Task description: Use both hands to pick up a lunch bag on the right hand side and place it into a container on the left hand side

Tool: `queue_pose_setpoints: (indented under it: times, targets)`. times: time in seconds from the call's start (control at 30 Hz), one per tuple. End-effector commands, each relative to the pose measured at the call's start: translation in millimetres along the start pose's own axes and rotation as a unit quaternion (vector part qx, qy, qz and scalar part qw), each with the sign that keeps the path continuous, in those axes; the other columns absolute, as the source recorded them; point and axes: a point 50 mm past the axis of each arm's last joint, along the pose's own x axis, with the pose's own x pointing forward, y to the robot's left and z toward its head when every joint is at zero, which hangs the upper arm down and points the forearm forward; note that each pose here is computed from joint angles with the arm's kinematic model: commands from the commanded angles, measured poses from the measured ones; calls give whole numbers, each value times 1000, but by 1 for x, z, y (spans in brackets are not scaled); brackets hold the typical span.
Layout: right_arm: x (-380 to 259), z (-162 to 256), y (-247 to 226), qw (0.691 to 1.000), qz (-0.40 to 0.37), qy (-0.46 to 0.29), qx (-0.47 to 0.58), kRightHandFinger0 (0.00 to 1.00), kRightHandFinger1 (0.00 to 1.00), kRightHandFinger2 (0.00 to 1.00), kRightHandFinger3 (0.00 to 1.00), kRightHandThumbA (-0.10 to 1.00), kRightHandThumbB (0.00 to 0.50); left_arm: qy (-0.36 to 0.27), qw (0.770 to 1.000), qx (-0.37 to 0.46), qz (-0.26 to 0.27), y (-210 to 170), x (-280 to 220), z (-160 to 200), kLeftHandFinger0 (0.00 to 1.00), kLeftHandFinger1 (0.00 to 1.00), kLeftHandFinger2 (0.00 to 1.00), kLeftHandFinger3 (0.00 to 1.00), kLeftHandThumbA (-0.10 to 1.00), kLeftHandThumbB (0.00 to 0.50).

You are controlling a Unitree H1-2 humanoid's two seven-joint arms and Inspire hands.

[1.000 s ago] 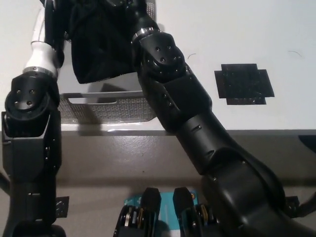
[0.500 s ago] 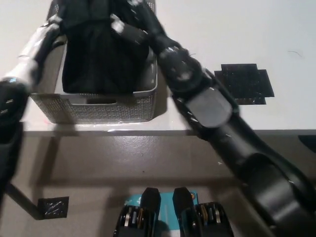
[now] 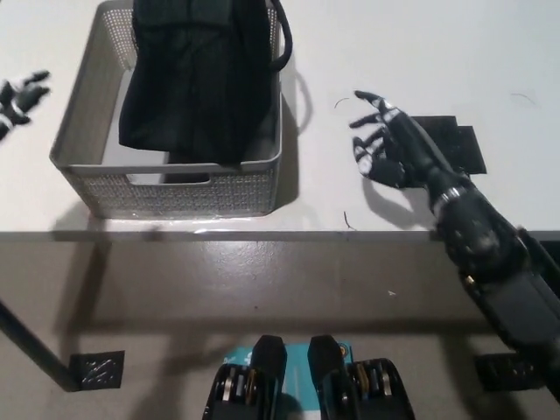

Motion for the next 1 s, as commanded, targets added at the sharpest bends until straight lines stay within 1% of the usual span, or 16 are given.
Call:
queue_pose_setpoints:
  times: [0.0,0.07,0.13,0.2,0.27,0.3,0.33,0.4,0.5,0.57,0.6,0.63,0.73,0.8,0.83,0.97]
  targets:
    - [-36,36,-42,996,-27,-81,-10,866,913,1000,1000,376,26,-50,996,34,-64,12,-40,34,1000,1000,1000,1000,1000,110]
    - [-46,33,-42,996,-26,-82,-6,976,989,1000,1000,441,29,-49,996,32,-65,9,-47,32,1000,1000,1000,1000,1000,108]
    - [-59,29,-44,997,-25,-78,3,951,942,1000,1000,510,44,-49,996,30,-65,4,-54,28,1000,1000,1000,1000,1000,106]
    - [-74,27,-48,996,-30,-77,26,932,955,1000,1000,610,74,-49,996,26,-65,-3,-61,25,1000,1000,1000,1000,1000,116]
    - [-86,27,-52,995,-37,-83,45,934,963,1000,1000,644,80,-53,996,14,-69,-9,-65,23,1000,1000,1000,1000,1000,121]
    - [-97,28,-55,993,-44,-94,60,964,1000,1000,1000,882,123,-61,996,-1,-69,-14,-68,22,1000,1000,1000,1000,1000,110]
    - [-102,29,-56,991,-49,-102,70,979,1000,1000,1000,871,101,-65,995,-10,-69,-17,-70,22,1000,1000,1000,1000,1000,103]
    - [-128,35,-59,977,-65,-151,139,1000,1000,1000,1000,995,138,-76,994,-62,-54,-34,-83,20,1000,1000,1000,1000,1000,73]
    - [-167,37,-51,958,-86,-199,189,1000,1000,1000,1000,1000,91,-118,981,-153,-28,-75,-98,19,1000,1000,1000,1000,1000,46]
    - [-189,31,-36,950,-92,-198,222,1000,1000,1000,1000,1000,120,-139,972,-189,-13,-111,-106,26,1000,1000,1000,1000,1000,116]
    - [-195,28,-31,949,-90,-195,229,1000,1000,1000,1000,1000,98,-141,971,-194,-10,-114,-105,27,1000,1000,1000,1000,1000,122]
    - [-217,17,-14,950,-89,-181,237,1000,1000,1000,1000,1000,107,-161,966,-203,4,-130,-106,30,1000,1000,1000,1000,1000,107]
    - [-236,0,15,947,-84,-151,271,1000,1000,1000,1000,1000,124,-185,948,-258,36,-163,-103,37,1000,1000,1000,1000,1000,130]
    - [-248,-10,32,951,-80,-127,272,1000,1000,1000,1000,1000,97,-173,948,-265,44,-180,-108,34,1000,1000,1000,1000,1000,151]
    - [-257,-16,42,951,-75,-111,280,1000,1000,1000,1000,1000,115,-163,946,-276,48,-192,-111,31,1000,1000,1000,1000,1000,194]
    - [-283,-42,75,938,-71,-54,334,1000,1000,1000,1000,1000,139,-132,940,-309,66,-238,-123,5,1000,1000,1000,1000,1000,247]
